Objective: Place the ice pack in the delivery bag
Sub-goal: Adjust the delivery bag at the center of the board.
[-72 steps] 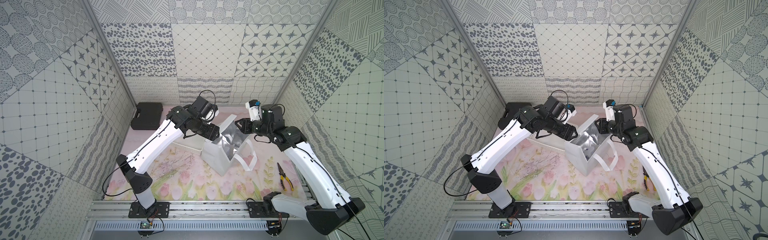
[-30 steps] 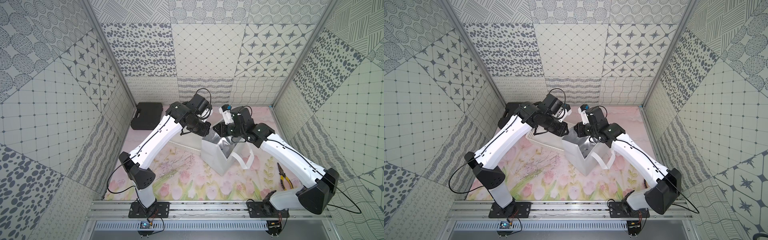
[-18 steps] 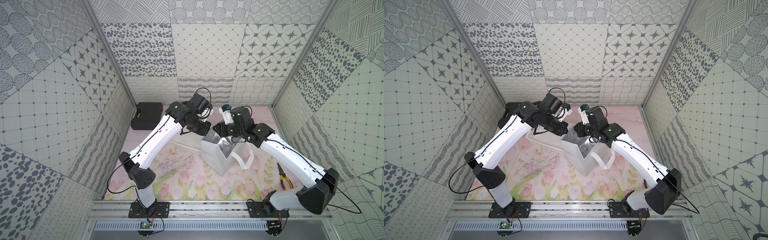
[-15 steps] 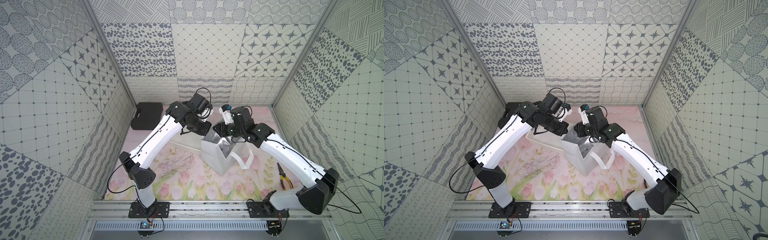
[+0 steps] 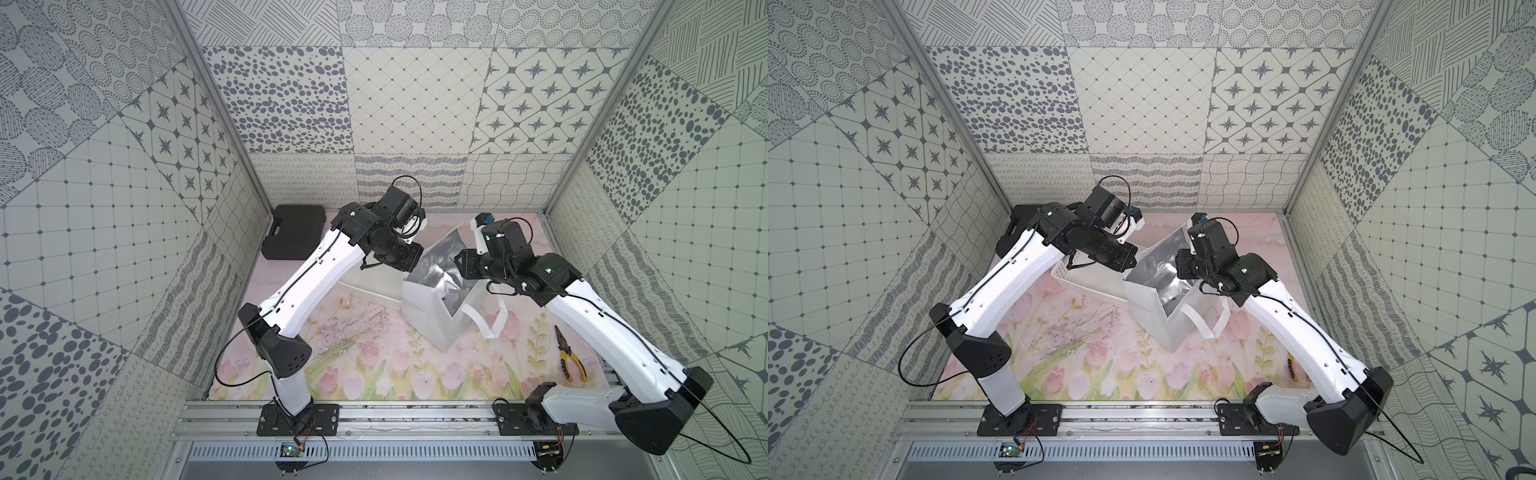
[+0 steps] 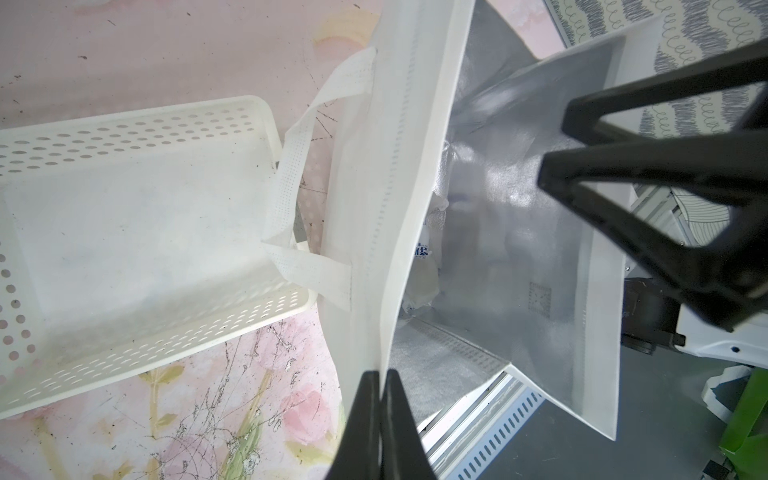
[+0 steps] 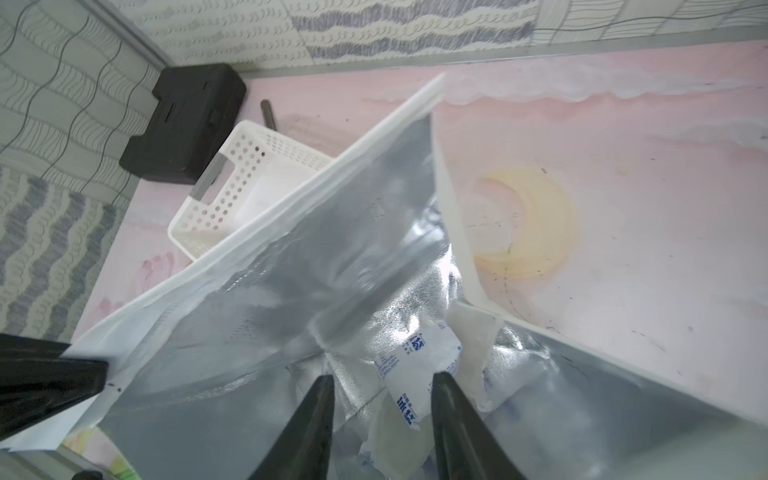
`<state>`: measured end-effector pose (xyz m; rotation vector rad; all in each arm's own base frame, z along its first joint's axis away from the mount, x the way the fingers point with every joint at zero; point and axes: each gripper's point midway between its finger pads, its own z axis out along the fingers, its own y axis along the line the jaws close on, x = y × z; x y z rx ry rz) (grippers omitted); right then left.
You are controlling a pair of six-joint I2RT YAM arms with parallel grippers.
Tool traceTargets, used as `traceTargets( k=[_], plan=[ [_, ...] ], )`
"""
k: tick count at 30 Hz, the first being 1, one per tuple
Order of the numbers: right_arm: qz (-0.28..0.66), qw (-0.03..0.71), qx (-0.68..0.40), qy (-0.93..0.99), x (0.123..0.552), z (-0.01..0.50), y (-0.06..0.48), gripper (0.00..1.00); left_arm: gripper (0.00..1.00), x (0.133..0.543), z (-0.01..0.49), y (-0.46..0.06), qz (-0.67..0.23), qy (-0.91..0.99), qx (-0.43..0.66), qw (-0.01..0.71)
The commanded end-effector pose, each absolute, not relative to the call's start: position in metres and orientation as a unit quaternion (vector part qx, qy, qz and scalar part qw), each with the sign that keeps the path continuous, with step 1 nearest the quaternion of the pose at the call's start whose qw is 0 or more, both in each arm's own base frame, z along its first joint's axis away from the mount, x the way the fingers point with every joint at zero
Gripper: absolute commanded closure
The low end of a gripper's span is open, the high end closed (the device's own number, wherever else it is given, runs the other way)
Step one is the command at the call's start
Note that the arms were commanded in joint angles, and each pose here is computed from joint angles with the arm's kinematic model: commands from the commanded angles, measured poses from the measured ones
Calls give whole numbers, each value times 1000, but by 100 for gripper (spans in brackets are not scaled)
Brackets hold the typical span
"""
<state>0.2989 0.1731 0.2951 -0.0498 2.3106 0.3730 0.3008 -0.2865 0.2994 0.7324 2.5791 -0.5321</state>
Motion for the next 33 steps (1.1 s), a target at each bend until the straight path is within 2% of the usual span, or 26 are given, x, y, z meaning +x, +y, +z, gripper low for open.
traceTargets(
  k=[1,8,10,21,26,33],
  plan=[
    [119,383,50,915,290,283,147,51,100,295,303,-291,-212,921,265,192],
    [122,338,92,929,296,253,155,48,100,294,300,-295,-223,919,267,188],
    [119,333,97,930,298,248,157,50,100,293,298,-295,-224,919,266,187],
    [103,383,102,912,292,293,135,47,100,293,302,-295,-230,916,264,196],
    [83,383,127,911,281,286,118,45,100,293,302,-296,-230,914,268,198],
    [87,342,141,925,282,258,126,43,100,293,302,-297,-232,913,272,198]
  ],
)
